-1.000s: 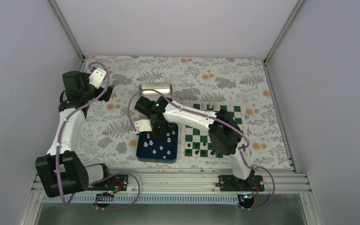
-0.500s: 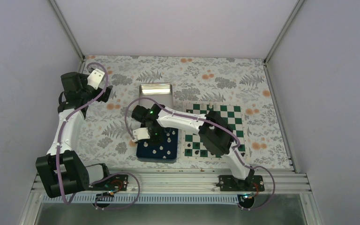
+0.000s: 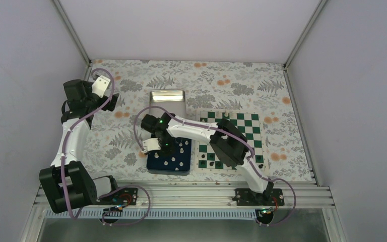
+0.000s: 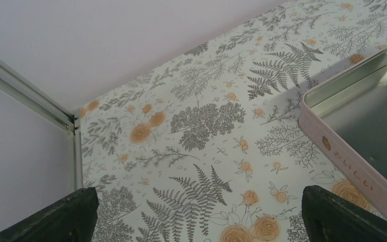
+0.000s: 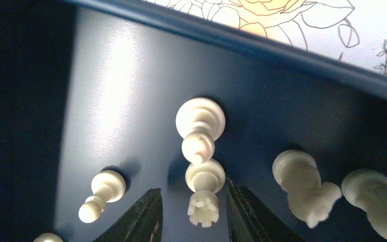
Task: Set up the chess pieces on the board
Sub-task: Pick up the chess piece from the storage box.
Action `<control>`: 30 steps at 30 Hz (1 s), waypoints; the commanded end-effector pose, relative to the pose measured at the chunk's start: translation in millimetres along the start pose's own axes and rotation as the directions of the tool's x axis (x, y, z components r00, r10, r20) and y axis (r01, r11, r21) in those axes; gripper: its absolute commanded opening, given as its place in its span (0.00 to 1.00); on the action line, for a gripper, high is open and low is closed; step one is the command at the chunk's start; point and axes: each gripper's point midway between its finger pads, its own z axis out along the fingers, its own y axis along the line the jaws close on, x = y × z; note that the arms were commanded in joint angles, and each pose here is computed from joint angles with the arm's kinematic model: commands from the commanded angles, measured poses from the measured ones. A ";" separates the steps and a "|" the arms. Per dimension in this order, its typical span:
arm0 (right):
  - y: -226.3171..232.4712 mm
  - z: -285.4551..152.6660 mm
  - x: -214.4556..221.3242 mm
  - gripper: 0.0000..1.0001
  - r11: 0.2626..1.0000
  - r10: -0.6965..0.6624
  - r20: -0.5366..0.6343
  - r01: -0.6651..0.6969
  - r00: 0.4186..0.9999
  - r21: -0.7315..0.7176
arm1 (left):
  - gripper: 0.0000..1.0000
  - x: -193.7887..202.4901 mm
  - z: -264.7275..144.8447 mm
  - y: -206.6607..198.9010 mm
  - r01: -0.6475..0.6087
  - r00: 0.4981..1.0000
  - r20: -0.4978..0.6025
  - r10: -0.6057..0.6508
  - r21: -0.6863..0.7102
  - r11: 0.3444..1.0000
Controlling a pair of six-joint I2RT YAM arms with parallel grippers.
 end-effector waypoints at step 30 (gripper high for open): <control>-25.4 -104.4 14.8 0.04 0.979 0.106 0.100 -0.122 0.989 0.161 | 1.00 -4.9 -7.0 1.6 0.003 0.999 0.040 -0.003 0.022 1.000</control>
